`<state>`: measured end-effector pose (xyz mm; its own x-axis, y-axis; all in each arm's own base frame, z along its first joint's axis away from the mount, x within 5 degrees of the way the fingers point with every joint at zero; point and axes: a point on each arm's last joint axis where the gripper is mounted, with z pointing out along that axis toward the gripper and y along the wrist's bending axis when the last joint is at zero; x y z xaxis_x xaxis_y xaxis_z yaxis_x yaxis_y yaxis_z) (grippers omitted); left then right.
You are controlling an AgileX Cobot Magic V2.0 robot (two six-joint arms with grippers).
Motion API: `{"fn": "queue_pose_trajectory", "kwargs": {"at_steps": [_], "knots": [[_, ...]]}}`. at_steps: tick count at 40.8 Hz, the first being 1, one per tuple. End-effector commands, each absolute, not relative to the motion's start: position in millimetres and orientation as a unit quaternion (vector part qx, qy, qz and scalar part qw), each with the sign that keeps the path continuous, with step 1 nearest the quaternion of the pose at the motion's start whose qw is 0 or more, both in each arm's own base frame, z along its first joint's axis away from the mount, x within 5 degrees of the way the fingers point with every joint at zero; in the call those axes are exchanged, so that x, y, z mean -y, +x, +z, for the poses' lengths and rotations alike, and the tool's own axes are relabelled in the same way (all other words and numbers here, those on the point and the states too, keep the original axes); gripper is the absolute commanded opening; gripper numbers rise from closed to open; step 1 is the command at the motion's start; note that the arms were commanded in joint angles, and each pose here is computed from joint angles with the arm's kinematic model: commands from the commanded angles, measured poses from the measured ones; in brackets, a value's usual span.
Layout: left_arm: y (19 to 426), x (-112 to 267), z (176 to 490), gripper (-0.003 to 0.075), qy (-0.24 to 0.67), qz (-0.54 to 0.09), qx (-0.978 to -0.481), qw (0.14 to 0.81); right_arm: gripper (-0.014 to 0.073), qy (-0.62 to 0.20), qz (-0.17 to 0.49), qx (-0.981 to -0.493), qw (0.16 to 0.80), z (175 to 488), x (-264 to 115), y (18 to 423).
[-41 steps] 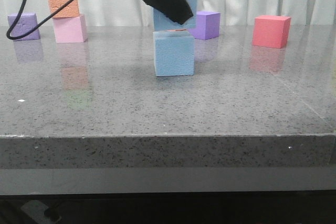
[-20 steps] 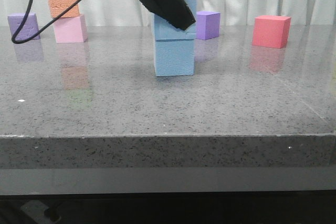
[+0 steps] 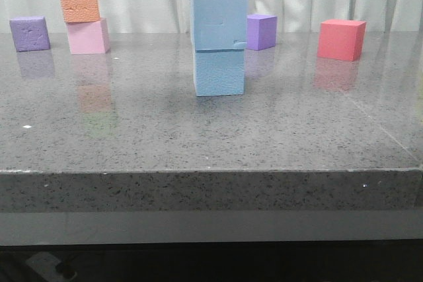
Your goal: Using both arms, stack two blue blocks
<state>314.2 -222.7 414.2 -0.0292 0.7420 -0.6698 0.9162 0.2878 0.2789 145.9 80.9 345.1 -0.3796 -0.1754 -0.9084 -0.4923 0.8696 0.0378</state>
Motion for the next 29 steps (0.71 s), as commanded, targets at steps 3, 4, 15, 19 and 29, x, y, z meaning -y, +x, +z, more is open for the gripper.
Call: {"fn": "queue_pose_trajectory", "kwargs": {"at_steps": [3, 4, 15, 19, 29], "knots": [[272.5, 198.4, 477.7, 0.0565, 0.503, -0.139, -0.722, 0.453, 0.0542, -0.2, 0.156, -0.785, 0.565, 362.8, -80.5, 147.4], [267.4, 193.5, 483.2, 0.0565, 0.493, -0.136, -0.727, 0.457, 0.0542, -0.2, 0.156, -0.785, 0.565, 362.8, -80.5, 147.4], [207.0, 146.3, 525.2, 0.0565, 0.395, -0.142, -0.772, 0.477, 0.0542, -0.2, 0.156, -0.785, 0.565, 362.8, -80.5, 147.4], [185.8, 133.7, 525.9, 0.0565, 0.383, -0.149, -0.775, 0.48, 0.0542, -0.2, 0.156, -0.785, 0.565, 362.8, -80.5, 147.4], [143.5, 106.7, 485.0, 0.0565, 0.375, -0.149, -0.785, 0.47, 0.0542, -0.2, 0.156, -0.785, 0.565, 362.8, -80.5, 147.4]]}}
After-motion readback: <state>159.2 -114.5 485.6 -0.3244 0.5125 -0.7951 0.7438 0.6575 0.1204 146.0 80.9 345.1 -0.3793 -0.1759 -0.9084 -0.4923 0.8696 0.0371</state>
